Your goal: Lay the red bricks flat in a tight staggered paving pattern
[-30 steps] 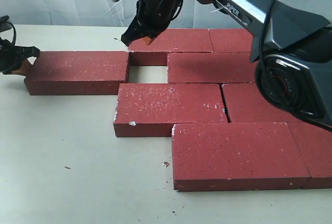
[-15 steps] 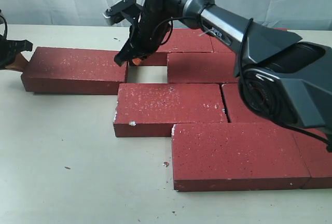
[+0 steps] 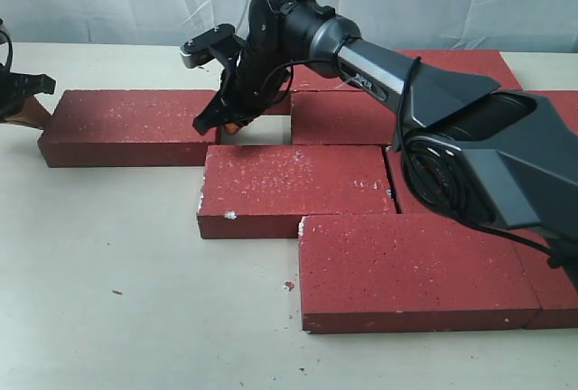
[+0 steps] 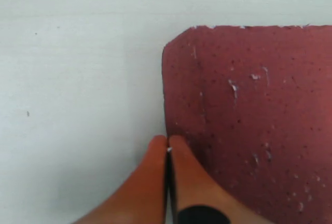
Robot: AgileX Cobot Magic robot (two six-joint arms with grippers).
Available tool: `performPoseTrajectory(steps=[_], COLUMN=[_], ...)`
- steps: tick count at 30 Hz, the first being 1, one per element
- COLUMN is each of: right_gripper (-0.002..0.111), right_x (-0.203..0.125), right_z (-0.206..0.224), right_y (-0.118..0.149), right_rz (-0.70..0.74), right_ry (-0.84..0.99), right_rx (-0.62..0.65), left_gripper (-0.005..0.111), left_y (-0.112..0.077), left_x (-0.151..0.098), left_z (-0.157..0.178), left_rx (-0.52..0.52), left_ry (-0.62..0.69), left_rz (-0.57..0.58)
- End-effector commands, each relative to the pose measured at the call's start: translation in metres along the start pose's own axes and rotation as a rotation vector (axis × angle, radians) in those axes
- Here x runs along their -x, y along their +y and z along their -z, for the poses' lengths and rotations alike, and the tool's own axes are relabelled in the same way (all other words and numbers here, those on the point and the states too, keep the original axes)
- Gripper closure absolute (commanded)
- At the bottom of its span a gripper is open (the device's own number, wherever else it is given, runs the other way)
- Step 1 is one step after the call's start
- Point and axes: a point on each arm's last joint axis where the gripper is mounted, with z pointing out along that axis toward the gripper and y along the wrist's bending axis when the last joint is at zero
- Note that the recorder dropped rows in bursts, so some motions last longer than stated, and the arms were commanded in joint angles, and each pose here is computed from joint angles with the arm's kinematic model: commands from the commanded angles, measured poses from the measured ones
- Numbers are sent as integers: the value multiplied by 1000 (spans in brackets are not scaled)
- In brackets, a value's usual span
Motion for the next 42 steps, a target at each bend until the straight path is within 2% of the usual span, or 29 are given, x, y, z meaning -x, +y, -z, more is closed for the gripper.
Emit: performPoseTrajectory(steps=[1, 31, 36, 42], right_gripper=[109, 109, 109, 109], right_x=[3, 2, 1, -3], right_z=[2, 14, 14, 15], right_y=[4, 7, 4, -7], right_rz=[-8, -4, 20, 33], right_ry=[-21, 33, 50, 86], right_rx=[17, 43, 2, -107], left_gripper=[107, 107, 107, 107], left_y=[3, -6, -11, -23], left_x=[4, -1, -1, -4], left_z=[5, 5, 2, -14], left_rx=[33, -69, -74, -93], left_ry=[-36, 15, 23, 60], left_rz=[-3, 44, 33, -4])
